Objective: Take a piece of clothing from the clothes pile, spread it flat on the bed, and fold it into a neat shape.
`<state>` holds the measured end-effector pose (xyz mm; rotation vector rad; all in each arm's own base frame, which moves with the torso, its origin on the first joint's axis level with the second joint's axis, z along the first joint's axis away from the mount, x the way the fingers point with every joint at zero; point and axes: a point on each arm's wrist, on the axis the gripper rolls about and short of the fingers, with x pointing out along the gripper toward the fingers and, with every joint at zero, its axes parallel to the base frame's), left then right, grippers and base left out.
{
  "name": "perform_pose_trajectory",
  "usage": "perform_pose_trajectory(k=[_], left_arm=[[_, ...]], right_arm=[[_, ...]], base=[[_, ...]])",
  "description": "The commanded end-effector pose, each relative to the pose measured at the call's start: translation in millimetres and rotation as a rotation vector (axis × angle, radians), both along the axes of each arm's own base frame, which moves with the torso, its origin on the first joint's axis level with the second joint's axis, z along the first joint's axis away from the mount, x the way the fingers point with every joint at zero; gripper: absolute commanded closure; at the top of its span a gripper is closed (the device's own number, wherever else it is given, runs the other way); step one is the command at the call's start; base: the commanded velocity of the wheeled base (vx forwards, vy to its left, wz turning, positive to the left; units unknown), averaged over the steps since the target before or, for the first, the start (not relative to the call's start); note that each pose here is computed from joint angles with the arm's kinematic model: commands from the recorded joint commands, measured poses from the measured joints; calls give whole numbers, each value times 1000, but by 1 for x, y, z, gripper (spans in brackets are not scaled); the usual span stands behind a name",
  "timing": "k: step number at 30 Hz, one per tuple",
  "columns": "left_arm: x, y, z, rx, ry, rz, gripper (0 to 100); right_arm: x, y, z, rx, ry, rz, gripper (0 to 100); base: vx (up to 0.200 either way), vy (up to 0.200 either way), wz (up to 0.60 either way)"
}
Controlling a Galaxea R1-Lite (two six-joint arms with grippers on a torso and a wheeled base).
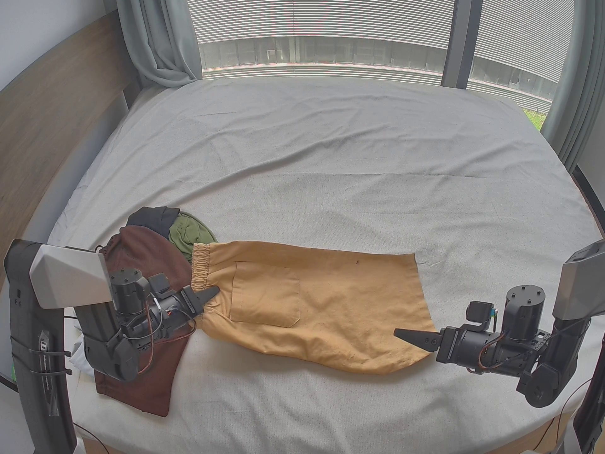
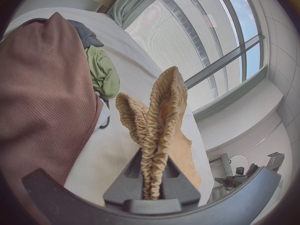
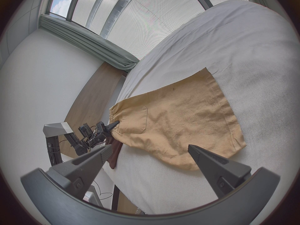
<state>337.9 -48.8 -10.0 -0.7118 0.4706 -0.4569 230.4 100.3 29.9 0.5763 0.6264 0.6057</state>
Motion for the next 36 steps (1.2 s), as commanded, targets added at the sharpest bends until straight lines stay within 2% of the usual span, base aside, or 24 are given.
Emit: perform_pose_trajectory(k=[1,5,14,21,29,36], left_arm=[[-7,4,7,1,-1,9,100],[-14,10,6,4,25,17,100],[-19,28,9,20,17,17,100],[-26,30,12,19,24,4,100],[-22,11,21,14,-19,-49,100],[-25,-18,37,-13,-61,-127,100]], right_arm=[[0,1,-2,-3,6,2,0],[0,1,-2,-4,8,3,0],[0,1,-2,-13,-1,8,0],[-1,1,-6,-18,12,10,0],[0,1,-6,-18,10,6,0],[1,0,-6,-18,10,4,0]], base=[[0,0,0],[0,0,0],[0,0,0],[0,0,0],[0,0,0],[0,0,0]])
